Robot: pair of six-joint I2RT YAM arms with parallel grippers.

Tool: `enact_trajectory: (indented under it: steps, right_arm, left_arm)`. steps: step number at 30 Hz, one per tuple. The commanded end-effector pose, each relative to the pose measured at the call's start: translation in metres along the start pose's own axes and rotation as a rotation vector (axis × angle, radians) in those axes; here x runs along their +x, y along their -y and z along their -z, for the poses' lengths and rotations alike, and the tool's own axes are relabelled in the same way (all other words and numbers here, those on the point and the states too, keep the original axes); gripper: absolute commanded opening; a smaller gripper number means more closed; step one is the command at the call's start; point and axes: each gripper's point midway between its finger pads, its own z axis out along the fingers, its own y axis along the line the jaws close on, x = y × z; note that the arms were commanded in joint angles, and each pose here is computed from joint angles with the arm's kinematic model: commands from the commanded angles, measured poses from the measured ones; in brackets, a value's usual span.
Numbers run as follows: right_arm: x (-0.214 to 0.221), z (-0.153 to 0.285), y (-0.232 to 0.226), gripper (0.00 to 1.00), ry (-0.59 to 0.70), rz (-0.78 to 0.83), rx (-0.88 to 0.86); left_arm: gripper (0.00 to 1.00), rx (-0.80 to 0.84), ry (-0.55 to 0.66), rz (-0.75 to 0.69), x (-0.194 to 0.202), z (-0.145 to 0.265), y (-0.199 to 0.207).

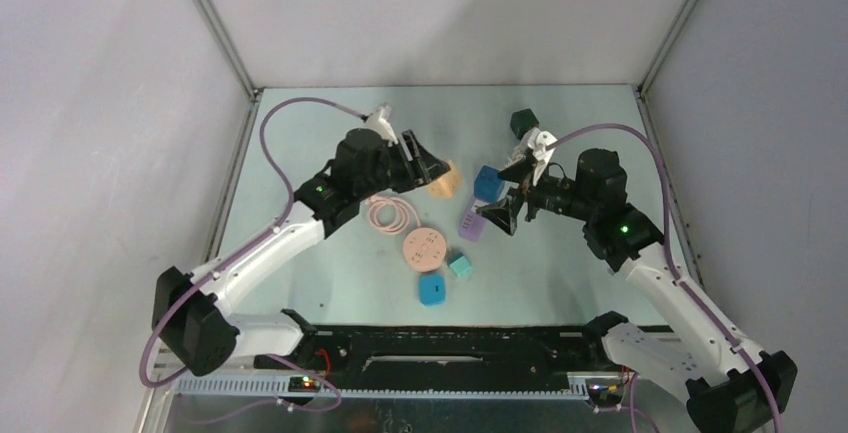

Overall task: Insert the plug
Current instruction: Move the socket to the center of the board.

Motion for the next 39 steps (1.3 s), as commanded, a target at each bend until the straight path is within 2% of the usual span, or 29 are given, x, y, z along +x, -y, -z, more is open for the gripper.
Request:
enact_trajectory:
  steps: [1, 5, 12, 16, 21, 24, 27, 30, 34, 37, 39]
  right_arm:
    - [-0.040, -0.011, -0.012, 1.00, 0.136, 0.178, -0.078]
    - [-0.050, -0.022, -0.015, 1.00, 0.175, 0.228, -0.085]
    - [-0.056, -0.038, -0.004, 0.95, 0.206, 0.188, -0.026]
    - [-0.052, -0.044, 0.005, 0.93, 0.192, 0.194, 0.025]
    - [-0.041, -0.054, 0.006, 0.93, 0.159, 0.212, 0.001]
    - [-0.036, -0.058, 0.003, 0.89, 0.148, 0.217, -0.031]
    - [-0.031, -0.061, 0.001, 0.80, 0.134, 0.213, -0.052]
    - [-0.028, -0.062, 0.002, 0.62, 0.124, 0.207, -0.049]
    - [-0.035, -0.059, 0.007, 0.34, 0.142, 0.217, -0.015]
    - [-0.042, -0.055, 0.007, 0.02, 0.164, 0.240, -0.002]
    - [-0.044, -0.053, 0.007, 0.00, 0.169, 0.245, 0.001]
  left_arm:
    - [0.00, 0.175, 0.039, -0.091, -0.023, 0.013, 0.074]
    - [0.00, 0.194, 0.042, -0.098, -0.022, 0.015, 0.088]
    - [0.00, 0.219, 0.029, -0.101, -0.014, 0.017, 0.098]
    - [0.00, 0.241, 0.020, -0.096, -0.011, 0.021, 0.102]
    - [0.00, 0.299, 0.026, -0.103, -0.011, 0.029, 0.112]
    - [0.00, 0.304, 0.030, -0.102, -0.012, 0.031, 0.113]
    - [0.00, 0.317, 0.026, -0.103, -0.011, 0.032, 0.116]
    - [0.00, 0.313, 0.019, -0.101, -0.009, 0.032, 0.115]
    - [0.00, 0.303, 0.017, -0.100, -0.008, 0.032, 0.112]
    - [0.00, 0.297, 0.018, -0.106, -0.007, 0.032, 0.110]
    - [0.00, 0.284, 0.025, -0.112, -0.008, 0.031, 0.107]
